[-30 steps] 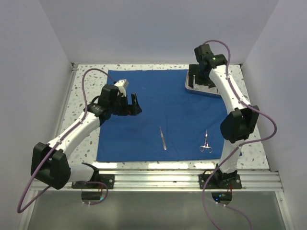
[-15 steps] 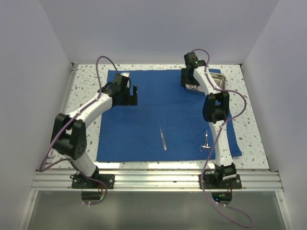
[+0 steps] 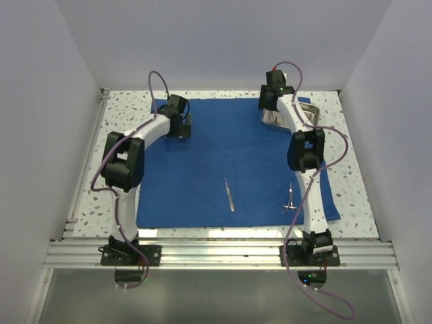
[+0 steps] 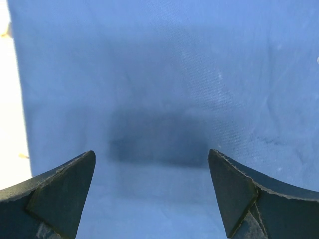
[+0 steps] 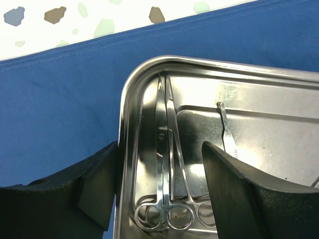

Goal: Open and lay out the surgical kit
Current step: Adjust the container in the surgical kit.

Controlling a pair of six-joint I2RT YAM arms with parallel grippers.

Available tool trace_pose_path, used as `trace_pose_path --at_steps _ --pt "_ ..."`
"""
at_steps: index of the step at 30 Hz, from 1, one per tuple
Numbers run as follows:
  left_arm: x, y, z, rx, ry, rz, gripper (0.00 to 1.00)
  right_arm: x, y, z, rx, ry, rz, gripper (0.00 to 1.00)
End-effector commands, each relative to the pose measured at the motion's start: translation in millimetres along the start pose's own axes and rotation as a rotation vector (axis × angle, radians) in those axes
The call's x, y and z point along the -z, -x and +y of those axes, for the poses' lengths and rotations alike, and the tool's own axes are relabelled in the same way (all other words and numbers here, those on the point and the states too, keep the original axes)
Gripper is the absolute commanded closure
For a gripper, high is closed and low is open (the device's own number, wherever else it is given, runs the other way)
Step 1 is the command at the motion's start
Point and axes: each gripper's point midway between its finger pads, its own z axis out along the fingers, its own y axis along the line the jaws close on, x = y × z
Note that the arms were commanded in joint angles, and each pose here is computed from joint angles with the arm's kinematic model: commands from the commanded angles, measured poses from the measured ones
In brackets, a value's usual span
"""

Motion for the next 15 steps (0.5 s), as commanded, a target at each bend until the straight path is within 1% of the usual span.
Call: trace_pose_path --at_steps 1,3,4,5,7,10,11,12,13,14,15 --pt "13 34 14 -0.016 0.062 -0.1 0.0 28 49 -6 -0.071 0.019 -0.127 0.31" --pt "10 34 18 -0.026 0.076 -0.109 0.01 32 56 -12 -0.101 0.016 -0.146 0.31" --pt "6 30 23 -0.033 0.086 -0.101 0.01 48 71 -13 -0.117 0.033 -0.185 0.31" --pt "1 30 25 -0.036 0.087 -0.103 0.0 47 64 -7 -0.118 0.07 -0.168 0.31" --pt "-9 26 40 -0.034 0.126 -0.096 0.01 69 88 -4 -0.13 0.122 -0.237 0.31" --pt "-21 21 58 -0.014 0.137 -0.081 0.0 85 99 5 -0.125 0.206 -0.26 0.28" --pt "-14 39 56 0.01 0.097 -0.153 0.0 96 105 6 -0.139 0.223 -0.273 0.27" --pt "-11 44 51 0.02 0.039 -0.183 0.0 99 109 8 -0.148 0.257 -0.284 0.26" --pt "-11 37 56 0.028 0.026 -0.189 0.01 106 112 8 -0.153 0.268 -0.292 0.25" --pt "6 64 54 0.051 -0.014 -0.301 0.01 107 113 6 -0.152 0.266 -0.295 0.25" --pt "13 70 54 0.051 -0.033 -0.341 0.01 108 113 4 -0.147 0.254 -0.296 0.25"
